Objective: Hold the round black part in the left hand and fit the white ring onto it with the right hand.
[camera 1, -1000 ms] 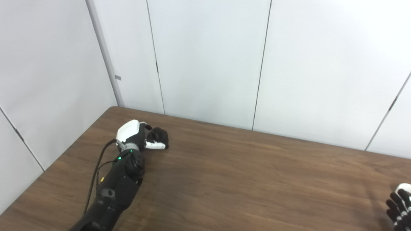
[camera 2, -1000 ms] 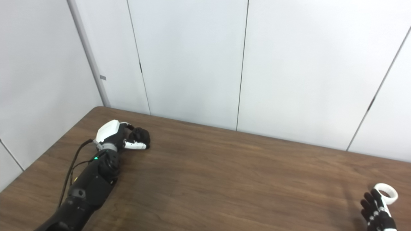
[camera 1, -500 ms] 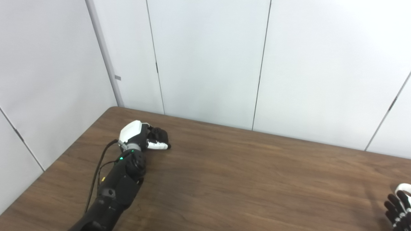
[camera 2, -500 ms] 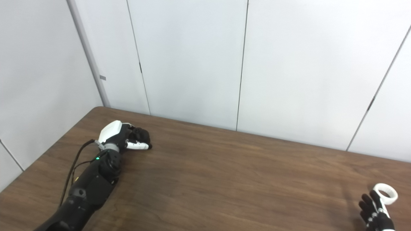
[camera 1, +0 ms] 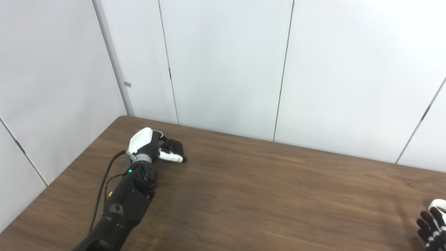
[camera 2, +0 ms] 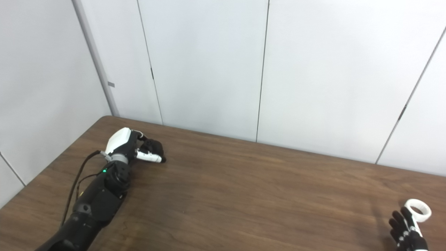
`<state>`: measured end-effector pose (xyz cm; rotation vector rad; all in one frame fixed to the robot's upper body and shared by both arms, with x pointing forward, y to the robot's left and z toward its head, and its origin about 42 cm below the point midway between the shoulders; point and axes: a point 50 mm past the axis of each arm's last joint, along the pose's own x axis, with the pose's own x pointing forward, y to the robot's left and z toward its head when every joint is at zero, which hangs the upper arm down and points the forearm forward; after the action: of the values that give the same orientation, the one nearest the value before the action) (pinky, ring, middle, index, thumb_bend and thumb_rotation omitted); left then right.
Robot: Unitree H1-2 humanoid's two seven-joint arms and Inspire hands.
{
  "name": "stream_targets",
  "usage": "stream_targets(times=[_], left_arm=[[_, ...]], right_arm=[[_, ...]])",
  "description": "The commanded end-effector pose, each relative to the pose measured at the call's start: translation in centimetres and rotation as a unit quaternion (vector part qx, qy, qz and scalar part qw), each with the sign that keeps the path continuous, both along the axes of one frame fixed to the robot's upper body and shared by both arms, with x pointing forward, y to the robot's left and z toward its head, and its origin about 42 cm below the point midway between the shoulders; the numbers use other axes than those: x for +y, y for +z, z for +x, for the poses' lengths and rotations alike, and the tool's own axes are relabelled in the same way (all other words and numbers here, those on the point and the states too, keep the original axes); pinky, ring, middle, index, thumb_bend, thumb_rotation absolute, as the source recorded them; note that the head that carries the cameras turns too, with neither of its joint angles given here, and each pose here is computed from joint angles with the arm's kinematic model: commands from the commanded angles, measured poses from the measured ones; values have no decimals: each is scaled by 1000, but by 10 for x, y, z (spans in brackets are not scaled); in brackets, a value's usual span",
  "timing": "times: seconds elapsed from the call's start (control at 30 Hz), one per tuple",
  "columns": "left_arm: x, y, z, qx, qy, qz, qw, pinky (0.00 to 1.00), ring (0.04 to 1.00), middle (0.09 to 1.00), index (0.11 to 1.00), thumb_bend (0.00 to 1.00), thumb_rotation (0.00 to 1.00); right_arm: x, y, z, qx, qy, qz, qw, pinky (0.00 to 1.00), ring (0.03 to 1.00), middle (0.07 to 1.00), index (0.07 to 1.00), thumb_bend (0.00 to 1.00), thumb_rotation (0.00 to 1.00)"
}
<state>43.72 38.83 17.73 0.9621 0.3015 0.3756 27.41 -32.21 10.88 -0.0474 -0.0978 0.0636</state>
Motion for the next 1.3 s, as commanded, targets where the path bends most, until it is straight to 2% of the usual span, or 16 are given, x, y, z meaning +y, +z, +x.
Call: stream_targets(times=[0.0, 0.1, 0.33, 0.53, 0.9, 1.0, 1.1, 1.27], left_arm=[[7, 32, 8, -51, -10, 47, 998, 977, 904, 774, 482, 521, 43], [8, 32, 5, -49, -21, 73, 996, 999, 902, 748, 483, 521, 43], [10, 34, 0, -45, -36, 111, 992, 1000, 908, 751, 483, 521, 43], [-1, 45, -11, -56, -60, 135, 987, 1000, 916, 747, 483, 521, 44], [-62, 68, -56, -92, -153, 115, 977, 1000, 886, 746, 484, 521, 44], [-83, 72, -72, -104, -185, 107, 971, 900, 871, 739, 484, 521, 44], [-102, 74, -86, -107, -209, 103, 967, 869, 868, 740, 484, 522, 45], [-128, 75, -108, -105, -244, 91, 960, 983, 871, 743, 484, 522, 46]], right_arm=[[16, -45, -32, 74, -15, 38, 996, 1000, 969, 976, 1000, 606, 1000], [16, -45, -32, 73, -13, 43, 996, 1000, 971, 978, 1000, 606, 1000], [17, -45, -31, 75, -11, 42, 996, 1000, 968, 975, 1000, 600, 1000], [21, -44, -31, 73, -10, 44, 996, 1000, 963, 970, 1000, 581, 1000], [28, -45, -29, 76, -13, 32, 996, 959, 938, 944, 992, 638, 1000], [31, -46, -28, 73, -13, 34, 997, 948, 930, 942, 987, 635, 1000], [34, -46, -27, 70, -13, 33, 997, 919, 914, 927, 974, 640, 990], [41, -45, -28, 65, -11, 24, 998, 899, 900, 914, 965, 676, 971]])
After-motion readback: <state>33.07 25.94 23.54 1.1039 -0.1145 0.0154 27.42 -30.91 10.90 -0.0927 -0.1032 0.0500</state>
